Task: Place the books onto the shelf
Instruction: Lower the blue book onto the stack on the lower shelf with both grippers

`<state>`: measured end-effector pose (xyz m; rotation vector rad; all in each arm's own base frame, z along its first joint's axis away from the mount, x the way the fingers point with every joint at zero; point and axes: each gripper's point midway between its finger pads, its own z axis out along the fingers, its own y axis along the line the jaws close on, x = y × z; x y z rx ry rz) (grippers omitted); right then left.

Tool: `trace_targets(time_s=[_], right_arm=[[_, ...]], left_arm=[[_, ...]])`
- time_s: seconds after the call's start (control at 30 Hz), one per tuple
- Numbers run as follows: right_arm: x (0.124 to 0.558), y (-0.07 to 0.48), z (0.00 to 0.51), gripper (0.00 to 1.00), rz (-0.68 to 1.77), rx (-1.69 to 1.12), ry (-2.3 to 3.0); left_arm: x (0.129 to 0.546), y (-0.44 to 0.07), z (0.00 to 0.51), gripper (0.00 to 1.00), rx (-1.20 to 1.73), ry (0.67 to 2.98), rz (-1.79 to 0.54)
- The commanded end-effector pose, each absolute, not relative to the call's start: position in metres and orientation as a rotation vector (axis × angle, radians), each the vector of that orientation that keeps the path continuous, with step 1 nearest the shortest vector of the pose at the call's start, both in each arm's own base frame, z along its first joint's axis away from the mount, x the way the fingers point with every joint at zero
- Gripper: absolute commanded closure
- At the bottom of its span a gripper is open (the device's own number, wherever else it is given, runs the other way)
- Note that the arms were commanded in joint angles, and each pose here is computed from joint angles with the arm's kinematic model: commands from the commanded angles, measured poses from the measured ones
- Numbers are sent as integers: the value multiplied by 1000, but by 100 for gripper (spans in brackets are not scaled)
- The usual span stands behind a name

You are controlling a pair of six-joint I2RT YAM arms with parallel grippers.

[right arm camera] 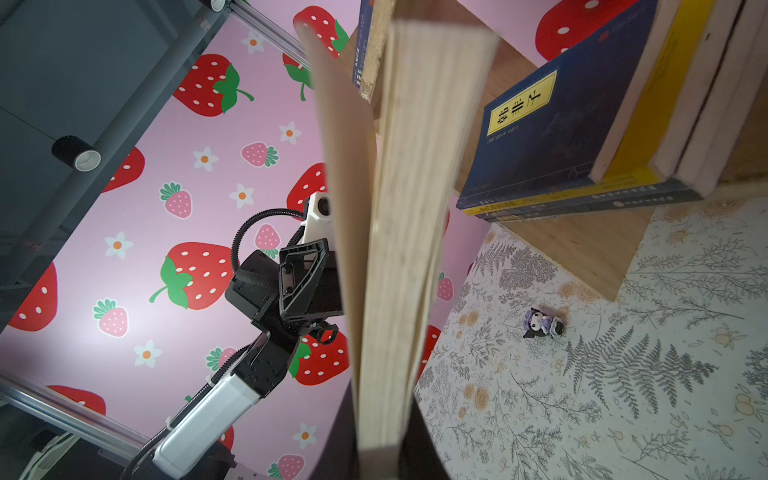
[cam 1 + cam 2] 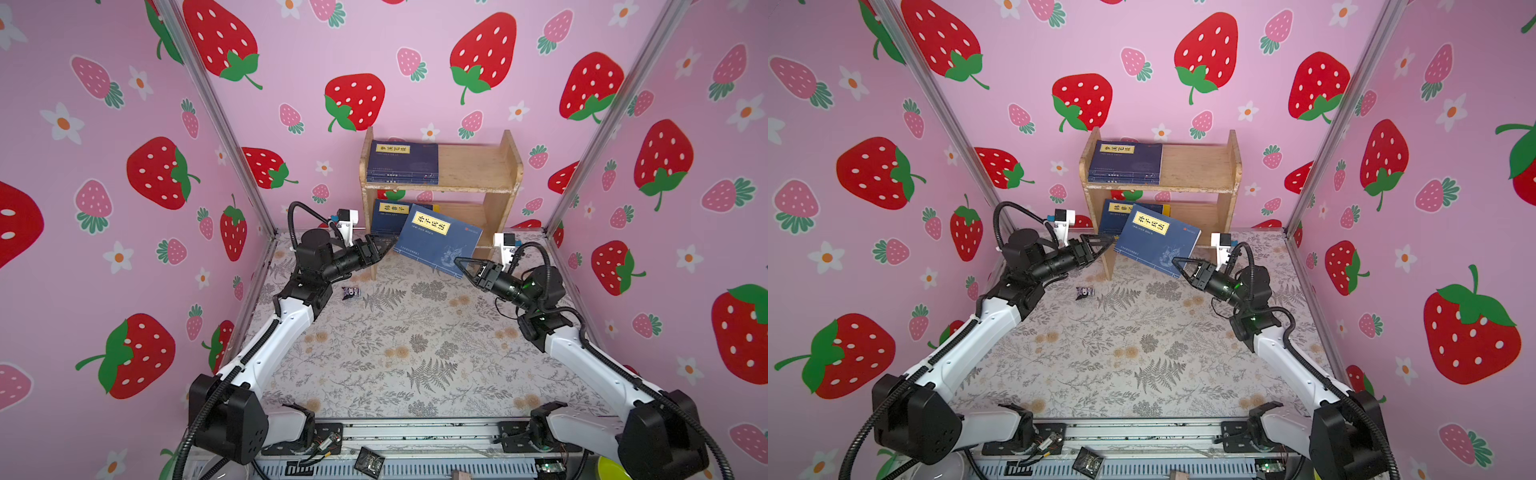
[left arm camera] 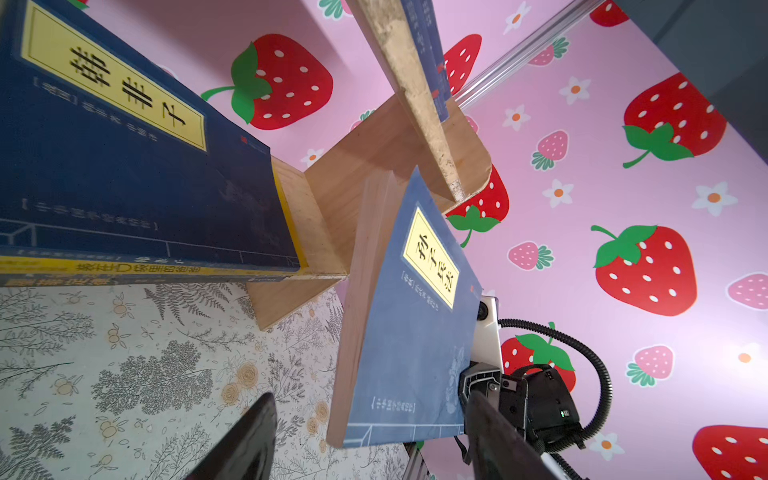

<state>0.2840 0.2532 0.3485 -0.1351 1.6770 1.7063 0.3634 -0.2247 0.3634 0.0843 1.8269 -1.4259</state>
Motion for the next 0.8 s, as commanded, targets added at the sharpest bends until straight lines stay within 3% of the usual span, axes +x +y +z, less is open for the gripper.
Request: trace_targets(time_s=[0.0,0.27,0.37,0.63,0.77], right_arm=[[278,253,366,87,1746,-187,1609],[278,254,367,88,1770,-185,1594],[279,254,366,88,1770,-189,1594],[286,254,358,88,1747,-179,1611],[297,252,356,81,1722,-140,1607]], left_arm=[[350,-238,396,28,215,1747,-1494],[351,-250,389,35,253,1775,-1527],[352,-252,390,43,253,1776,-1542],[352,-251,401,87,220,1752,-1581],[359,-248,402,100,155,1754,-1575]])
